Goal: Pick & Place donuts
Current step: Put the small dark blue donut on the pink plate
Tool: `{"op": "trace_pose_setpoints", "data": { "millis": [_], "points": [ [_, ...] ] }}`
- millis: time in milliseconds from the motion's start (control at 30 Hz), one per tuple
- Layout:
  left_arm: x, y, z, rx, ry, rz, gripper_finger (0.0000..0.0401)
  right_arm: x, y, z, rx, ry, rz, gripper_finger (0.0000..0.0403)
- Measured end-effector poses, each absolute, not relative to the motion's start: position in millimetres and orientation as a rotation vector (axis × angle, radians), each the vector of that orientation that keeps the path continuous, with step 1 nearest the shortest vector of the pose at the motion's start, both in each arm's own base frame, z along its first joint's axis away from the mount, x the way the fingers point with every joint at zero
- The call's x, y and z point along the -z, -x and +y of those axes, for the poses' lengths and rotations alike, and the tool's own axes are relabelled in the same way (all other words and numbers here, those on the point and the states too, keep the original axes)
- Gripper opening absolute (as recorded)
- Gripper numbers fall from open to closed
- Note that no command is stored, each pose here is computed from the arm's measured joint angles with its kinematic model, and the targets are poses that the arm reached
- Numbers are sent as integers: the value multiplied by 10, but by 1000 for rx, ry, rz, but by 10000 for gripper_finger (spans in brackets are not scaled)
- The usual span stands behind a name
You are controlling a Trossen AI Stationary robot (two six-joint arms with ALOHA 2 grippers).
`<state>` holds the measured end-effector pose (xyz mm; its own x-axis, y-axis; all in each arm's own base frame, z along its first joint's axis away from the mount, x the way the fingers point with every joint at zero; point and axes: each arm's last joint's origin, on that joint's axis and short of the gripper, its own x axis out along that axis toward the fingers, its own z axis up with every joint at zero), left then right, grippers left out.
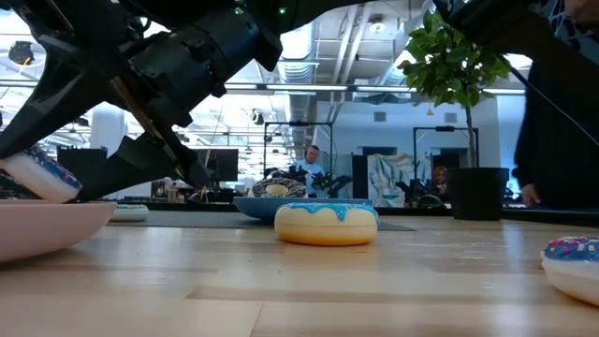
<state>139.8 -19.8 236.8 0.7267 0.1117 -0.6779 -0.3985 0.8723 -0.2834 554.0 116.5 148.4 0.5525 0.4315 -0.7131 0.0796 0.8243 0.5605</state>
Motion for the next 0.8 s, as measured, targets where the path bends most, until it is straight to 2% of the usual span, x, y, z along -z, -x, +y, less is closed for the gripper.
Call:
{"op": "trace_pose_setpoints", "data": {
  "millis": [800],
  "points": [
    [-2369, -1398, -199, -289, 436, 706, 0, -1493, -5559, 1180, -221, -580, 942, 241]
  ]
}}
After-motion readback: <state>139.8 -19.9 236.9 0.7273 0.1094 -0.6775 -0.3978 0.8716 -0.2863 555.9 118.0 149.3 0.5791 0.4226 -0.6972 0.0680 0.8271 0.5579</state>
